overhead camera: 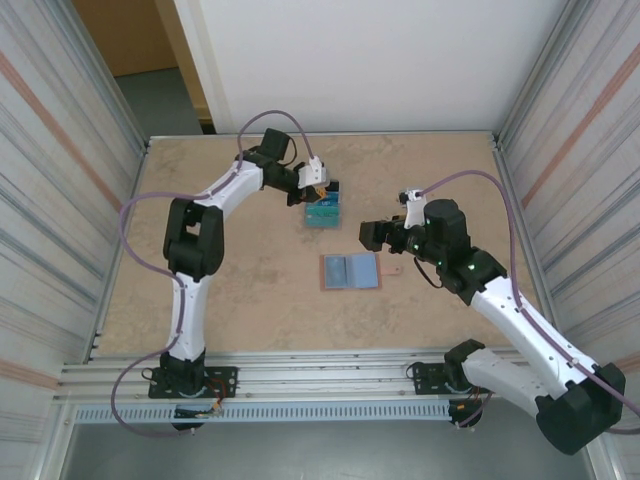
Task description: Take the credit cards out of the card holder
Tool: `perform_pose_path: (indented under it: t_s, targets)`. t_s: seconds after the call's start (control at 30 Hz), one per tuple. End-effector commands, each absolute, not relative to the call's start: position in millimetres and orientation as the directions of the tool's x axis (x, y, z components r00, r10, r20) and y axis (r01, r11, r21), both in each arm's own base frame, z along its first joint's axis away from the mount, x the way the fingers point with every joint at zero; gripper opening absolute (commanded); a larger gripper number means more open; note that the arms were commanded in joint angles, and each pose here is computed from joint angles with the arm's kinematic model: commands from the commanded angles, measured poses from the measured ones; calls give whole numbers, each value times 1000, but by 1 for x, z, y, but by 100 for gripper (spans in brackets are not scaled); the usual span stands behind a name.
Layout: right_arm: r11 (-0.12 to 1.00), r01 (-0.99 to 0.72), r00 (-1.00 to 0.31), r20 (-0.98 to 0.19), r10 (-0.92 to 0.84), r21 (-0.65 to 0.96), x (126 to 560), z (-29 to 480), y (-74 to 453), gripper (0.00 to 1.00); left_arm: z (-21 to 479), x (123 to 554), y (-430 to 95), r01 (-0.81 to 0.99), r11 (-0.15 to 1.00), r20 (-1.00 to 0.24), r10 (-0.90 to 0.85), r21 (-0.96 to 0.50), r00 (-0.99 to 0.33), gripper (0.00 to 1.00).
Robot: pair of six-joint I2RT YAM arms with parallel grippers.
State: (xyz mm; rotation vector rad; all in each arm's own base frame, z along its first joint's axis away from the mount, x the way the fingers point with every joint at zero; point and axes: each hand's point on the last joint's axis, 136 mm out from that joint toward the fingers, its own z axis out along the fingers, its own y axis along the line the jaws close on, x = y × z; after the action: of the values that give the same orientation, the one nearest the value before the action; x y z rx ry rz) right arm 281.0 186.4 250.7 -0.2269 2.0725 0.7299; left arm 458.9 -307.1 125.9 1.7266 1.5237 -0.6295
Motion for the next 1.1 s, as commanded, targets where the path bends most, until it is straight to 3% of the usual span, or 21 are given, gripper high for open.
perform_pose_path:
  t_s: [0.0,1.07]
  targets:
    - [815,-394,-573,-807,143,425,279,254,180,99,128,462,-307,979,-41,-779,599,201,184,0]
    - [798,-394,-606,-782,149,457,283,240,189,99,102,478,-308,990,-18,-778,616,143,124,0]
